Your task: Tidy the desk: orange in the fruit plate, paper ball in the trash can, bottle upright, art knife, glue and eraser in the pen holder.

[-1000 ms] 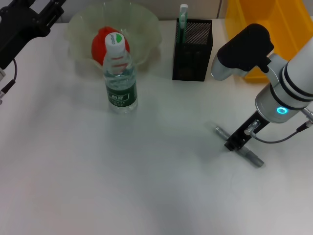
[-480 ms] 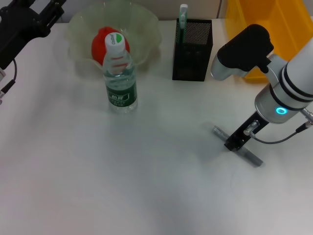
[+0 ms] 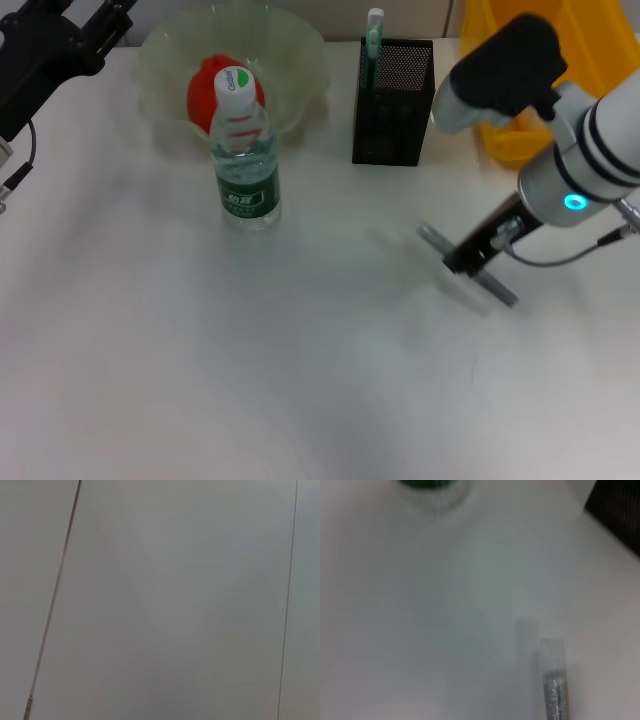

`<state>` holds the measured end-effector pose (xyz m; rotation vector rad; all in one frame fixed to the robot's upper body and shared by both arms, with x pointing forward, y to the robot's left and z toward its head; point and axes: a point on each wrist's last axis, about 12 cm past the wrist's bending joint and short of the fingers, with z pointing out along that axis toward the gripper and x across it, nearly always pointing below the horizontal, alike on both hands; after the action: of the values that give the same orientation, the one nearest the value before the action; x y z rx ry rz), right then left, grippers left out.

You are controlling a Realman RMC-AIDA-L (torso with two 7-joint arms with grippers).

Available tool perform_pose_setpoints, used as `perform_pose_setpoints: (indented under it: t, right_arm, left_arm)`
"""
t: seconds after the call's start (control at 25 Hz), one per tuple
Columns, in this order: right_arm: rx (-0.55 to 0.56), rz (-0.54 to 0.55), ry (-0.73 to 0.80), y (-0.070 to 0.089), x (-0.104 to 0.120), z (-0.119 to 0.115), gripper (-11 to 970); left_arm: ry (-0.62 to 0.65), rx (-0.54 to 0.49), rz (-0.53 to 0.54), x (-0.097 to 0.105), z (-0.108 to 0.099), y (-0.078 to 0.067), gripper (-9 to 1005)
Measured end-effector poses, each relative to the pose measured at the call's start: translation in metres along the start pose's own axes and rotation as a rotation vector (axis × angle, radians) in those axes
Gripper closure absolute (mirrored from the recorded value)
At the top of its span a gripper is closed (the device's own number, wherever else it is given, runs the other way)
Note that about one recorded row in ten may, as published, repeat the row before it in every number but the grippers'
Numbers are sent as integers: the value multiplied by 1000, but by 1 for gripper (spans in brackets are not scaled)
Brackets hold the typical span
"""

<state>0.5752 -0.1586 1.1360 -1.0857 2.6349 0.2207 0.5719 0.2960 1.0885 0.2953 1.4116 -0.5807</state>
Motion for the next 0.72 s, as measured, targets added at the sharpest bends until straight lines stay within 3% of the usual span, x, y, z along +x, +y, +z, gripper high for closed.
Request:
perform_pose_setpoints:
  t: [0.32,0.4,0.44,0.48,0.6,0.64,0.72]
  right_arm:
    - [-62,28,-376,-17,-11,-19,816]
    - [-97,39,-493,-23,-12,-20,817]
    - [-133,41,-623,-29,-14,-21,818]
    - [-133,41,-623,-29,-14,-21,818]
    - [-193,43,-822,-39,-15,-23,820]
    - [-219,39,-973,-47,-17,-26,820]
    - [-222,44,-1045,-51,-17,-25,820]
  left_arm:
    - [-1,1,0,0,0,0,368]
    - [-1,0,0,0,0,0,368]
    - [-2,-1,-1,0,0,0,368]
    - [-4,-4,-2,-1,0,1,368]
    - [-8,-8,-3,-1,-1,1,368]
    - [-8,-9,-3,-1,-1,1,368]
    - [-8,-10,-4,-1,-1,1,368]
